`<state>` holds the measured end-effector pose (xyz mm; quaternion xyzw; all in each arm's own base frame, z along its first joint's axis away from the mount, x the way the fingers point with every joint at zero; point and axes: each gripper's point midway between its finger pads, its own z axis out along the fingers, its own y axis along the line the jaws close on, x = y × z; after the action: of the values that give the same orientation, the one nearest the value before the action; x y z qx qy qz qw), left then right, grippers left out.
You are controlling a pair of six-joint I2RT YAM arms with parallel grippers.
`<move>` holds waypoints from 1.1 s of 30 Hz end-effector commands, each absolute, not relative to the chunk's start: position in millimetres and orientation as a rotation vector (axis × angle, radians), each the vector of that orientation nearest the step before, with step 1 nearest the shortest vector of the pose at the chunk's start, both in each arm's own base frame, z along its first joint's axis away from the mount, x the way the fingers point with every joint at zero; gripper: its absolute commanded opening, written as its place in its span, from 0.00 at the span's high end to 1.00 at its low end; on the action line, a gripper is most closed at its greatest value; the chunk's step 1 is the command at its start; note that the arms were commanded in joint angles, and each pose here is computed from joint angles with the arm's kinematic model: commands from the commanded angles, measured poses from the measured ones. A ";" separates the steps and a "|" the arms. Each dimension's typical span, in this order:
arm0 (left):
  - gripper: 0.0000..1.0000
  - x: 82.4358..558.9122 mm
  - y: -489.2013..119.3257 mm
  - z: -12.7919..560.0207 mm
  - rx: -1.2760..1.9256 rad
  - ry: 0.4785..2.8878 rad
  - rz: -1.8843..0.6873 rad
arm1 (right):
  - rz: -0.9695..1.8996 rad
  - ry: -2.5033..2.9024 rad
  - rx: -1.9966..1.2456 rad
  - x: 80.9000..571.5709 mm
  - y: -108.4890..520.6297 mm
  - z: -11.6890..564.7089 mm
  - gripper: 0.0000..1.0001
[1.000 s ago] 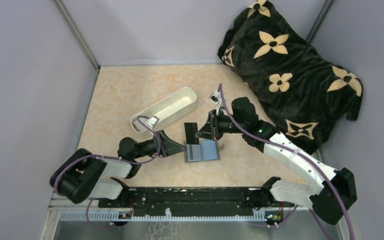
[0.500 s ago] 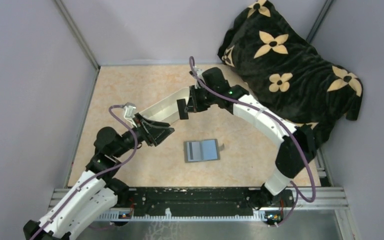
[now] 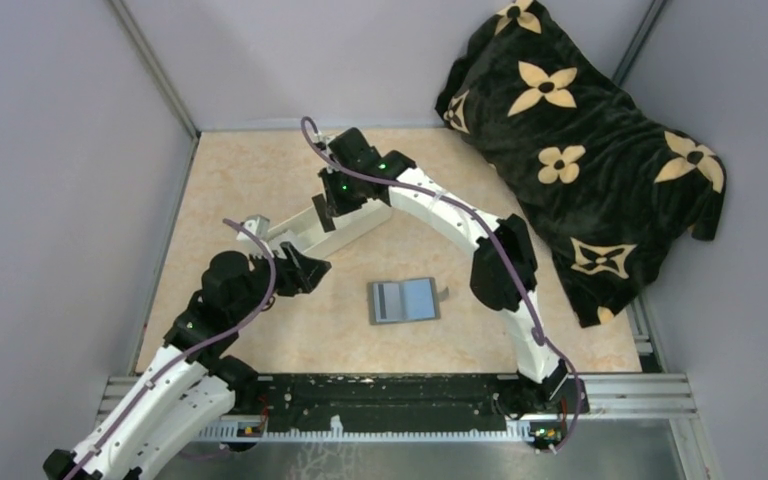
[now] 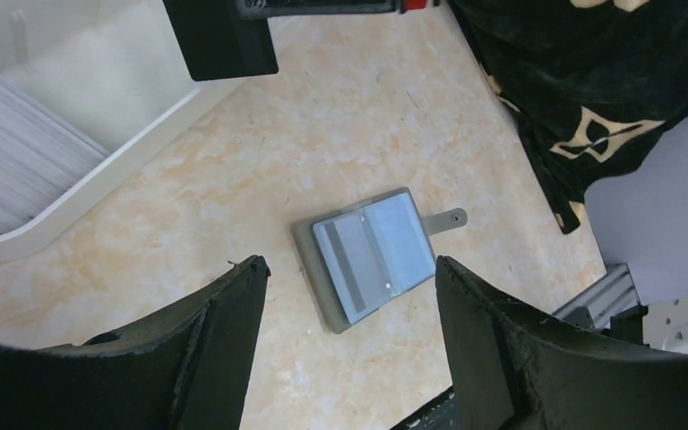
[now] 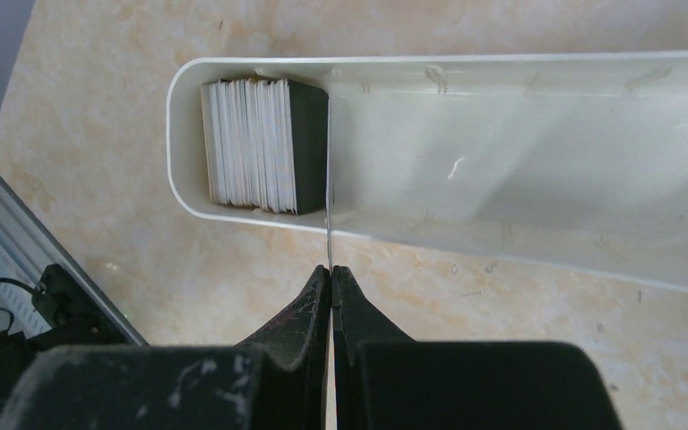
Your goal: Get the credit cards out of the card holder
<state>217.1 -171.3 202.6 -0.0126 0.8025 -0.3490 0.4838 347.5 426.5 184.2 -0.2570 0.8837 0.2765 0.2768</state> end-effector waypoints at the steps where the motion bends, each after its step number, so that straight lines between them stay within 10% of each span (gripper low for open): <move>1: 0.25 217.2 -148.7 232.3 -0.083 1.868 -0.768 | 0.716 2.310 -0.717 356.3 447.0 194.3 1.00; 33: 0.25 215.5 -135.5 231.3 -0.108 1.853 -0.709 | 0.524 2.353 -0.913 354.6 434.4 125.6 1.00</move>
<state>212.3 -137.1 231.9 -0.0469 0.7844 -0.3046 0.5383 365.1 447.6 122.1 -0.3180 0.8761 0.2189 0.2890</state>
